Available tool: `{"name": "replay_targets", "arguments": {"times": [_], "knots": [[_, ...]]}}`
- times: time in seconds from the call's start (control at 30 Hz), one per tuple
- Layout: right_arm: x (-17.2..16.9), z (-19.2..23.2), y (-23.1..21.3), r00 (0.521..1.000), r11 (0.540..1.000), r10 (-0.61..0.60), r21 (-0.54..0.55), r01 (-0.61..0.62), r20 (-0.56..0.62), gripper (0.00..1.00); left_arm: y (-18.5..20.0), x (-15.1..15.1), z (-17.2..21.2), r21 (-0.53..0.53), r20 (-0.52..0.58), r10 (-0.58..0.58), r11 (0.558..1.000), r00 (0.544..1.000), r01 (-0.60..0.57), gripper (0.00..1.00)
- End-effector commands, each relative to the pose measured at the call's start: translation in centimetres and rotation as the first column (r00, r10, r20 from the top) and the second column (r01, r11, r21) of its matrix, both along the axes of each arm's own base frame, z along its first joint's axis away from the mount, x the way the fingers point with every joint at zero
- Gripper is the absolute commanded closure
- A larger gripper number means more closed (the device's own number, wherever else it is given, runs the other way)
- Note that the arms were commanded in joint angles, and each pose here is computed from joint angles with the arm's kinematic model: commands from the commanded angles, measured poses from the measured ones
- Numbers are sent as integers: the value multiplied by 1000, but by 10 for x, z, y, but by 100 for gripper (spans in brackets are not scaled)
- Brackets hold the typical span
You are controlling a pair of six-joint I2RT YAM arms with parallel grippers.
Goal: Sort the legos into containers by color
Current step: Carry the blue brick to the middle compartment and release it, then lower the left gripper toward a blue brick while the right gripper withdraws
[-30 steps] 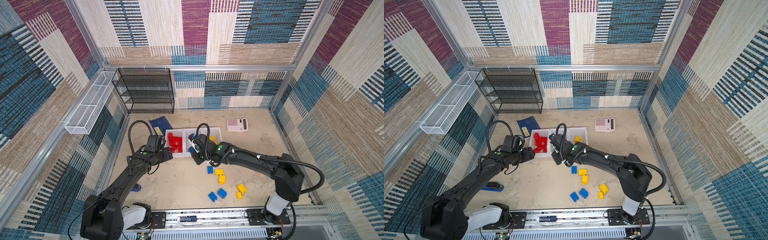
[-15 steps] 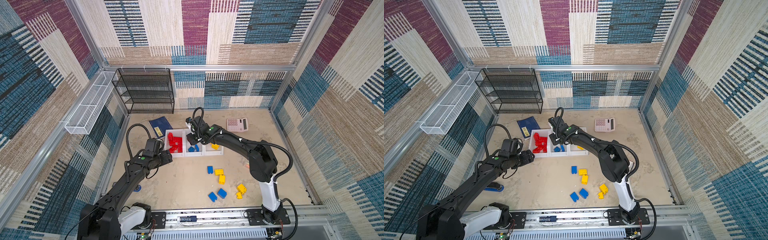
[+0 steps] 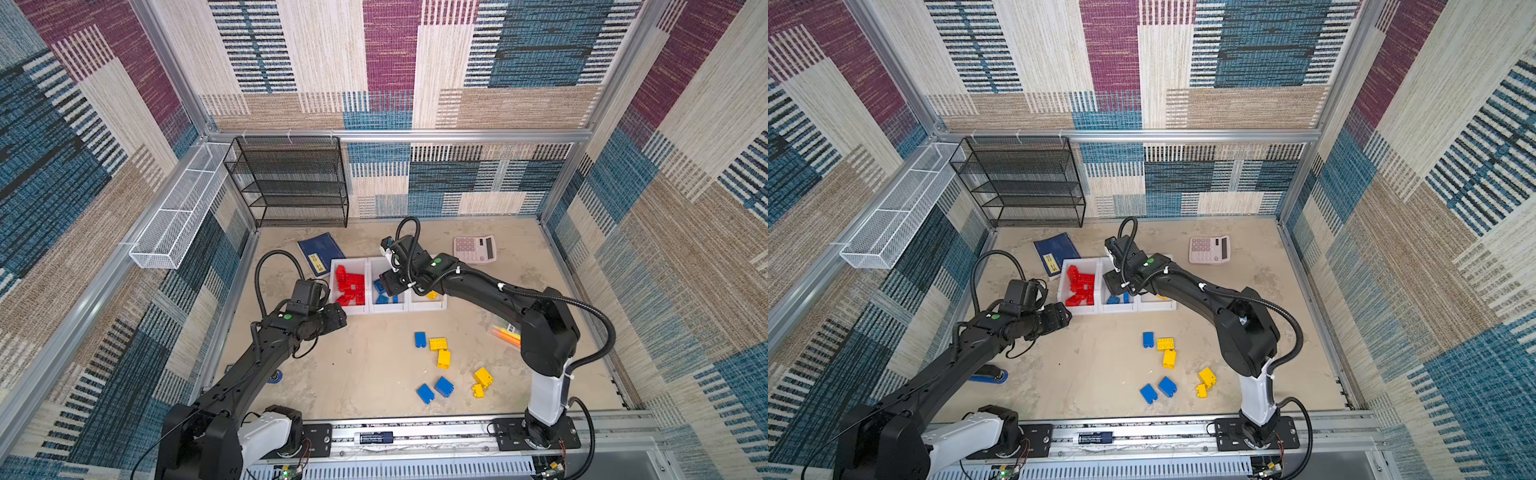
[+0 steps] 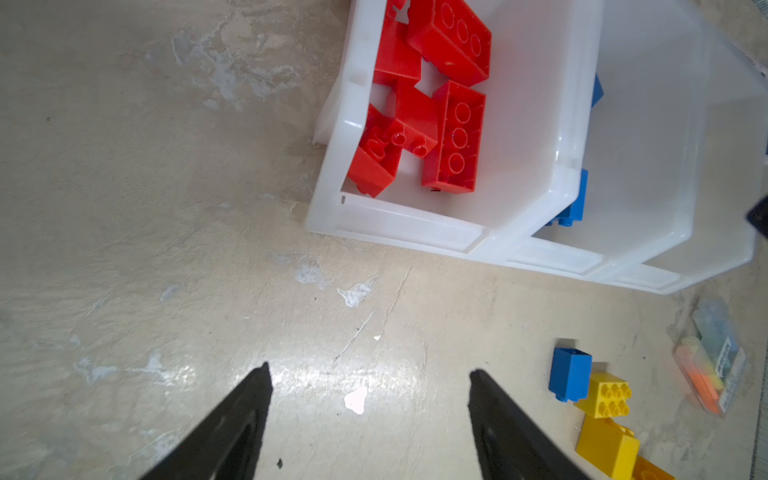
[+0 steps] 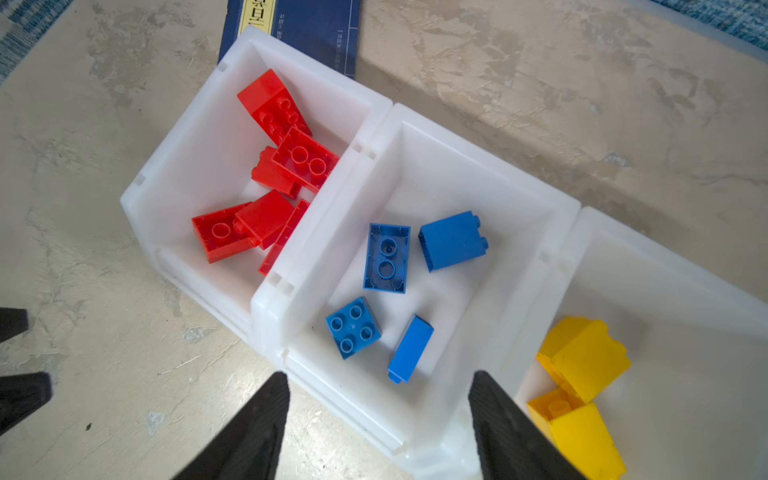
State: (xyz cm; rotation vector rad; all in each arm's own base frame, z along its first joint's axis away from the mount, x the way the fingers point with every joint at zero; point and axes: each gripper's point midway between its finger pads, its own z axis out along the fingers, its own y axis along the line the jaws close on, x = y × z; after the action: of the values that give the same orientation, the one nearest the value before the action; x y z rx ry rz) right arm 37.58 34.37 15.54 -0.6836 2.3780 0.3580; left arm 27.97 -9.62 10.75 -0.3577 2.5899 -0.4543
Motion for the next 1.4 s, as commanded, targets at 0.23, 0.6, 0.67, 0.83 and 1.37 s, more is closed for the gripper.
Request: {"name": "replay_targets", "arguments": {"times": [0.23,0.6,0.67,0.83,1.37], "knots": [[-11,24,-86,969,962,-248,126,244,16,26,-60,3,-4,48,14,-165,985,986,164,22],[-45,5,-181,897,882,-441,169,439,-29,25,-203,-2,-39,47,-111,-466,880,878,473,23],[-49,4,-186,894,879,-447,170,446,-31,25,-220,-3,-45,54,-139,-490,864,861,501,24],[-58,3,-194,891,875,-453,178,451,-32,25,-241,-9,-61,115,-200,-516,832,833,543,27],[-76,-4,-204,887,866,-459,198,458,-43,25,-239,-27,-87,212,-291,-523,781,801,587,62]]}}
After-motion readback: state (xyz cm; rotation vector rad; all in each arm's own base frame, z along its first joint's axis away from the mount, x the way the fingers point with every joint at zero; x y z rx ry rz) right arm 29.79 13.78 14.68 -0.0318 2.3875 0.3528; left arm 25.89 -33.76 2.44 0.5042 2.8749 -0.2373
